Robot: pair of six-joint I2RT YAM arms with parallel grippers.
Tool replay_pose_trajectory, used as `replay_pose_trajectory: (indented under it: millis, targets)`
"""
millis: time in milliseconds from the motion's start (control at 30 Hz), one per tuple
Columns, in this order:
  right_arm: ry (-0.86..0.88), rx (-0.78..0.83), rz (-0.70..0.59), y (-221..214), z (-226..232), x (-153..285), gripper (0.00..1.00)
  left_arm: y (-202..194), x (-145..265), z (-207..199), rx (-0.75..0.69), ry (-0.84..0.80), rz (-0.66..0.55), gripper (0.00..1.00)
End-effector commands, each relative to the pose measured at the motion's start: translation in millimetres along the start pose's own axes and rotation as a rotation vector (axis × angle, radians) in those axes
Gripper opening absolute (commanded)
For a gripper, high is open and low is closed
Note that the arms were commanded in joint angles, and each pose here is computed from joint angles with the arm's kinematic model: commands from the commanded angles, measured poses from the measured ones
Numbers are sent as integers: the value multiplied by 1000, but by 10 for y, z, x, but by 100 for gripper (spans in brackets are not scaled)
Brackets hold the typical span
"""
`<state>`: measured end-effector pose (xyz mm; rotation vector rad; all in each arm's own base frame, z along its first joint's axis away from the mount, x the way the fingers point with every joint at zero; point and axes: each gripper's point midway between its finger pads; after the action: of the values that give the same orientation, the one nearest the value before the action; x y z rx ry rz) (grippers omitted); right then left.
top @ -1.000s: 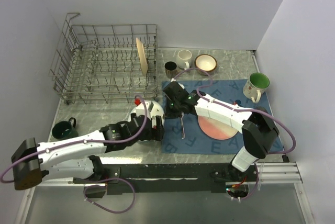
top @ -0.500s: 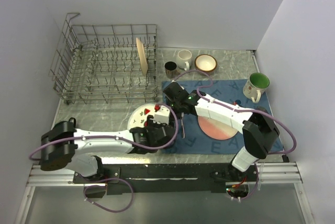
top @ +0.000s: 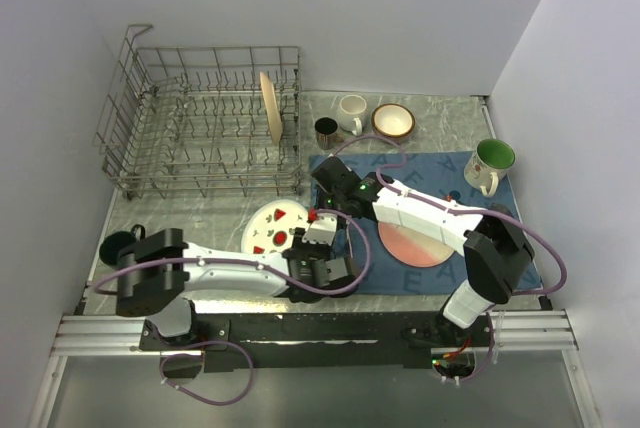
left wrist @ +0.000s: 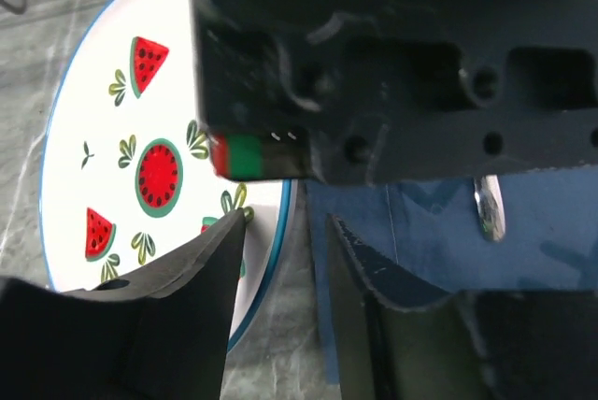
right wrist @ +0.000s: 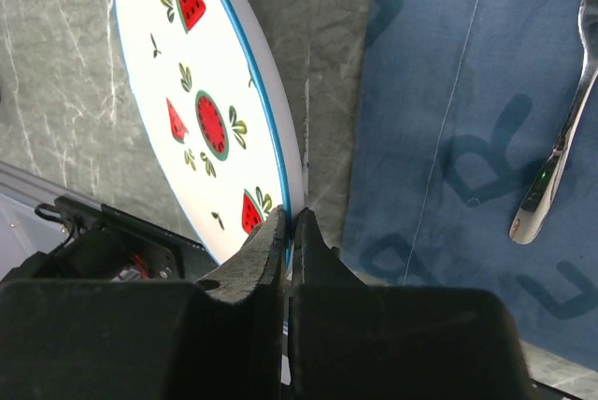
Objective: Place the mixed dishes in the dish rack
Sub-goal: Pass the plate from the right arm to the left
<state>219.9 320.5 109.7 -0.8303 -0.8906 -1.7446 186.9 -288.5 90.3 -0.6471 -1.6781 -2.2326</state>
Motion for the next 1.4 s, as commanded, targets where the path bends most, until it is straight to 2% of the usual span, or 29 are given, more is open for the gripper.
replay_pose_trajectory:
  millis: [0,100,267,400,700,967,1000,1100,1233,1367]
  targets:
    - [216,-10,-34,79,565,421,0,18,-3,138,-13,134,-20,39]
    - [215,-12,-35,74,553,436,0,-8,-14,76,-26,140,-11,30]
    - [210,-15,-27,49,518,415,0,76,49,-35,26,50,-13,17]
    - [214,-13,-22,33,522,404,0,111,82,-52,43,17,-16,1]
    - [231,-5,-6,8,539,374,0,220,180,-31,74,-25,-17,1]
    - [263,-8,32,-73,565,354,38,519,439,102,165,-102,-30,1]
    - [268,-10,35,-78,573,355,51,564,475,148,176,-106,-34,1]
    - [280,-18,46,-98,581,366,69,674,558,212,208,-122,-45,1]
    - [309,-30,56,-100,640,401,81,764,649,344,225,-121,-55,1]
    - [363,-40,41,-56,753,501,98,837,713,487,253,-109,-61,1]
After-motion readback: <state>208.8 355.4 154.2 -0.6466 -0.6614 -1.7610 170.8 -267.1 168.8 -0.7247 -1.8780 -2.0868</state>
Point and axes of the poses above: each gripper's point midway between its finger pads, its own x axis back along the fingers, its own z axis along the line the jaws close on, y = z × x, and after that the axes turned 9 degrees about -x, right-handed
